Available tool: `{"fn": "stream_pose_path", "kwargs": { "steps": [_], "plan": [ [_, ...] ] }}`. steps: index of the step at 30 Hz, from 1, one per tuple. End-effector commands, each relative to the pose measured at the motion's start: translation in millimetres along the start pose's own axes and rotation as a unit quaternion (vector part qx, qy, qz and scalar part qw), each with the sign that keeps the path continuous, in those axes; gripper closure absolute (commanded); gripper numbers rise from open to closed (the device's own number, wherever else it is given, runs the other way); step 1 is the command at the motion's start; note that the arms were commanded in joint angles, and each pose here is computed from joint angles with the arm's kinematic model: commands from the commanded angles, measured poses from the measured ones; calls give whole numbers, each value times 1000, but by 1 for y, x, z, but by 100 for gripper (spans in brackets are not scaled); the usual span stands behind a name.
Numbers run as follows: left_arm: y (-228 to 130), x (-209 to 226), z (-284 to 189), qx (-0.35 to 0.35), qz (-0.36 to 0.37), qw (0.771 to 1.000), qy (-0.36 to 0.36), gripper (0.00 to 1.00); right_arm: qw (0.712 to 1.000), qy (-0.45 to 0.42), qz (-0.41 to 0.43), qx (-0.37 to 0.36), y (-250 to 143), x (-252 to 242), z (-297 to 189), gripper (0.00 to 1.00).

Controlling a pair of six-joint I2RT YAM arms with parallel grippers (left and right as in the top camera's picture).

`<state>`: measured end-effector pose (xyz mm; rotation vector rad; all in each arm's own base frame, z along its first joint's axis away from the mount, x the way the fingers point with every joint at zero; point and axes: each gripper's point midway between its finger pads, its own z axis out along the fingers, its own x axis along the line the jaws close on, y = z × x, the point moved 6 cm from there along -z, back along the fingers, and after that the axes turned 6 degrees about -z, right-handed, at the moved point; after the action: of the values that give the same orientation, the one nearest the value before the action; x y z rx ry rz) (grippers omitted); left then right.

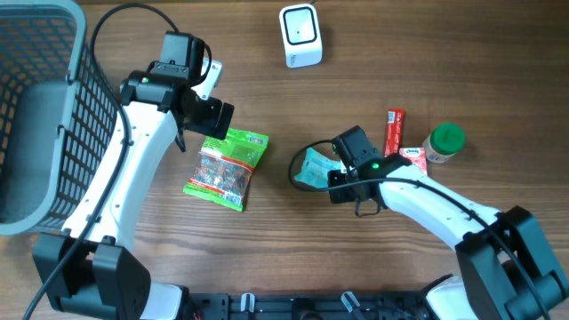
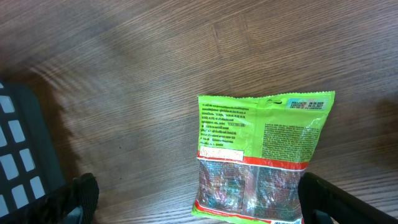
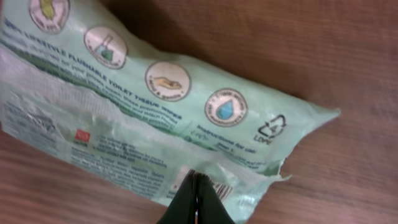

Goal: Scan the item barcode

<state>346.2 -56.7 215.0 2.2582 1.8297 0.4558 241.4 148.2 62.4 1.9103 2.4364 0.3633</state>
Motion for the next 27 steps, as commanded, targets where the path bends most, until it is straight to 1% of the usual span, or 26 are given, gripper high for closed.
{"fn": "stream_pose_path", "kwargs": {
  "steps": [1, 5, 7, 11, 16, 20, 22, 27],
  "plan": [
    [3, 1, -4, -8, 4, 1000, 4, 0, 999, -21, -28, 15, 11, 0, -12, 96],
    [3, 1, -4, -8, 4, 1000, 4, 0, 998, -25, -47, 15, 24, 4, -31, 96],
    [3, 1, -4, -8, 4, 1000, 4, 0, 997, -26, -68, -2, 34, 6, -38, 96],
    [3, 1, -4, -8, 4, 1000, 4, 0, 993, -89, -56, -48, 52, -9, -40, 94],
    [3, 1, -4, -8, 4, 1000, 4, 0, 992, -96, -23, -76, 68, -29, -37, 92],
    [3, 1, -4, -8, 4, 1000, 4, 0, 993, -99, 5, -70, 69, -38, -30, 92],
    [3, 1, -4, -8, 4, 1000, 4, 0, 993, -100, 6, -61, 66, -40, -22, 92],
    [3, 1, -4, -8, 4, 1000, 4, 0, 994, -106, 6, -23, 50, -45, 1, 92]
  ]
}}
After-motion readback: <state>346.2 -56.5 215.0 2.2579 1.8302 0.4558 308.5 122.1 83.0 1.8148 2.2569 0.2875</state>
